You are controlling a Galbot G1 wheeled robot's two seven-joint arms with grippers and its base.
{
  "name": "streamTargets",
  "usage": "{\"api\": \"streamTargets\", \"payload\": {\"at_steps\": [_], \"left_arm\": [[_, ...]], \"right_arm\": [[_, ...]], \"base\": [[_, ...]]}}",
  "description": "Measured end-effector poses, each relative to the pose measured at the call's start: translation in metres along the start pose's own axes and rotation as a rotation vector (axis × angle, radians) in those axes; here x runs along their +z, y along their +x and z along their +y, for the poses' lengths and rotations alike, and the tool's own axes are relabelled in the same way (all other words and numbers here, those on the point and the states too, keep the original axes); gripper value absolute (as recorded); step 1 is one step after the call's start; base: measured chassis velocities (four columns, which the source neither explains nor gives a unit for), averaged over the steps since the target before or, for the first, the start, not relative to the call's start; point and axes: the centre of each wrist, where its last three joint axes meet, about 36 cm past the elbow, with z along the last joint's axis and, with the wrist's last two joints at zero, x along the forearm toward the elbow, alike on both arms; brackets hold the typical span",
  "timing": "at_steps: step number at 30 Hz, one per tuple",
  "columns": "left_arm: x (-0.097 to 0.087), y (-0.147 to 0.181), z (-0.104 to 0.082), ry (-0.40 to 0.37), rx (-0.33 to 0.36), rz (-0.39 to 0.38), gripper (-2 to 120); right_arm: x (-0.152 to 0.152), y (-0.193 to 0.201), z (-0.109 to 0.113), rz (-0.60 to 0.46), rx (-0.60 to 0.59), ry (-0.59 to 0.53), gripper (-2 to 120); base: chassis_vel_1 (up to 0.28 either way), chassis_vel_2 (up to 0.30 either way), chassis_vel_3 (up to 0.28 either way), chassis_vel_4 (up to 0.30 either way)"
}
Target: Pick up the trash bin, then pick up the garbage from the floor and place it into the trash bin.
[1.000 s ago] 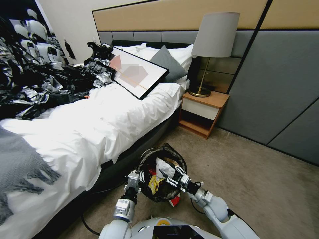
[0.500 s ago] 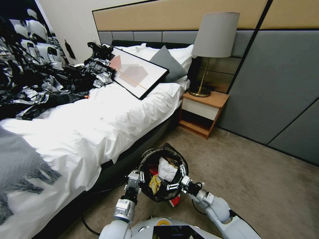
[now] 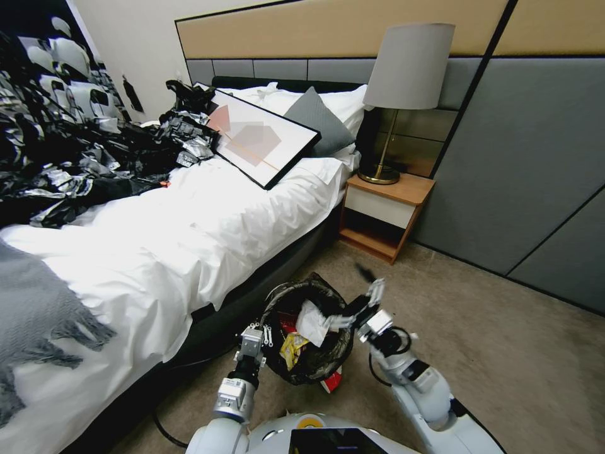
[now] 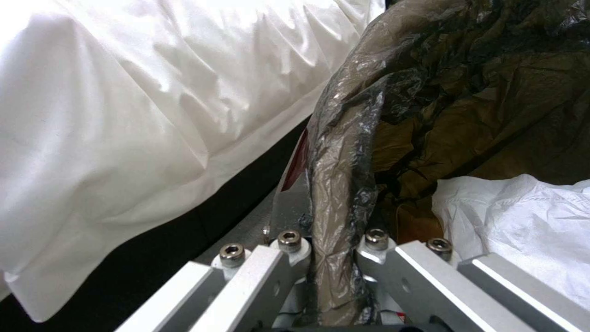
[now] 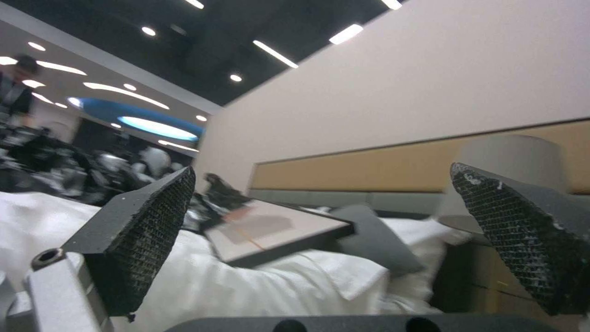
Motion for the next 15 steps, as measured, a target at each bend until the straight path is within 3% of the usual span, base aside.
{"api": "streamTargets", "payload": {"at_steps": [4, 15], "left_arm": [[-0.001, 0.0, 0.002, 0.003, -0.006, -0.003, 1], [-0.001, 0.0, 0.004, 0.005, -0.014, -0.003, 1]], "right_arm": [[0.001, 0.025, -0.002, 0.062, 0.095, 0.025, 100], [0.024, 0.064, -0.002, 0.144, 0.185, 0.059, 100]], "base": [[0.0, 0.0, 0.0, 0.0], [0.0, 0.0, 0.0, 0.0]]}}
